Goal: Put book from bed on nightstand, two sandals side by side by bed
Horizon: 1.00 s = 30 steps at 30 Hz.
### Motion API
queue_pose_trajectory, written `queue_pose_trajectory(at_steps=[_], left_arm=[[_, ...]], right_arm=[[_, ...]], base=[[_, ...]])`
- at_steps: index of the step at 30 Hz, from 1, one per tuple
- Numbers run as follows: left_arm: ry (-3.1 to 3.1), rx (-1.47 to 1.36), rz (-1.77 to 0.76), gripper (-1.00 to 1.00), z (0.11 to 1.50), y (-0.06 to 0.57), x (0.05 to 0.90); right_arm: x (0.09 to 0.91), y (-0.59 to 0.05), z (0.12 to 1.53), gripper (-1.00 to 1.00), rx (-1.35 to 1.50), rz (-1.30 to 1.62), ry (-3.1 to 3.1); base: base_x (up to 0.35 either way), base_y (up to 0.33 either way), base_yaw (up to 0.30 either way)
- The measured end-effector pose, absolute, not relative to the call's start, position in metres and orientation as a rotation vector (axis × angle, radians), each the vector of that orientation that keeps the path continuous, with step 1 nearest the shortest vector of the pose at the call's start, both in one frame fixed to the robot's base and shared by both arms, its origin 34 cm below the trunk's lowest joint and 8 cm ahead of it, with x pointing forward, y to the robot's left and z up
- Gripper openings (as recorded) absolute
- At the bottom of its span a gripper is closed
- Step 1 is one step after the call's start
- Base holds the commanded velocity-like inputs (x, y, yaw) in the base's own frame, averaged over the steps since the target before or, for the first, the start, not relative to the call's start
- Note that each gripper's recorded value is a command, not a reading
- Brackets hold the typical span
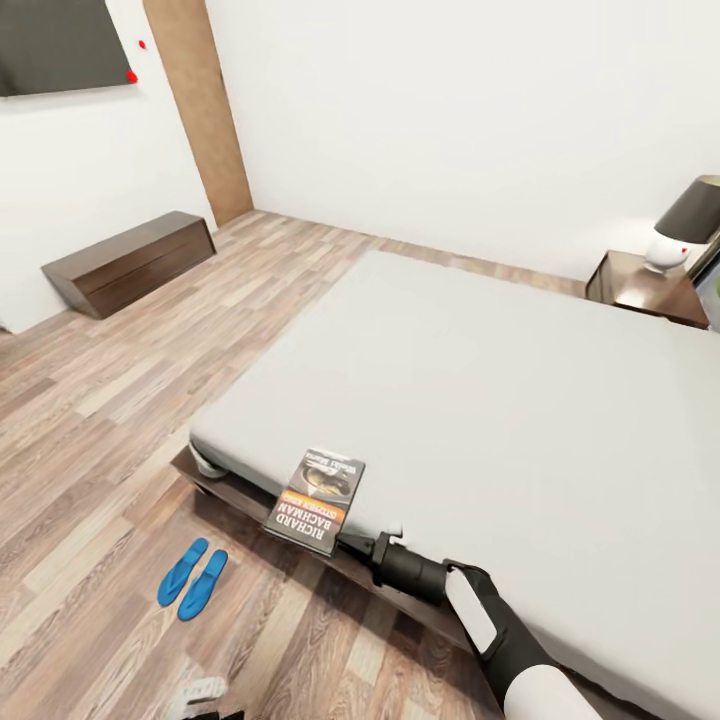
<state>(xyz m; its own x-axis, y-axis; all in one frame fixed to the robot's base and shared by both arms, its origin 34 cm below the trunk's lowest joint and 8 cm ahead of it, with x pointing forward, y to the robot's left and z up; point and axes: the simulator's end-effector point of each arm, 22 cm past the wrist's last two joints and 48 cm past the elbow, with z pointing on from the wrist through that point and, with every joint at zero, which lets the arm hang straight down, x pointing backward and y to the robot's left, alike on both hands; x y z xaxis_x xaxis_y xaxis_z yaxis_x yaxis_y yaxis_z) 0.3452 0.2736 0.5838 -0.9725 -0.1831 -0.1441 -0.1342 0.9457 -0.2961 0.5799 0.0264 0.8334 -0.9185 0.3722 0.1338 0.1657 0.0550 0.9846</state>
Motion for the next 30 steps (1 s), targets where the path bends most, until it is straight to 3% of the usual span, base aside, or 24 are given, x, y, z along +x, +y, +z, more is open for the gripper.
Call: queue_pose_trajectory(at_steps=[30], left_arm=[[2.860, -0.219, -0.374, 1.00, 0.600, 0.283, 0.335]], right_arm=[[0.560, 0.029, 0.841, -1.00, 0.486, 1.947, 2.236]], base=[[0.000, 0.000, 0.292]])
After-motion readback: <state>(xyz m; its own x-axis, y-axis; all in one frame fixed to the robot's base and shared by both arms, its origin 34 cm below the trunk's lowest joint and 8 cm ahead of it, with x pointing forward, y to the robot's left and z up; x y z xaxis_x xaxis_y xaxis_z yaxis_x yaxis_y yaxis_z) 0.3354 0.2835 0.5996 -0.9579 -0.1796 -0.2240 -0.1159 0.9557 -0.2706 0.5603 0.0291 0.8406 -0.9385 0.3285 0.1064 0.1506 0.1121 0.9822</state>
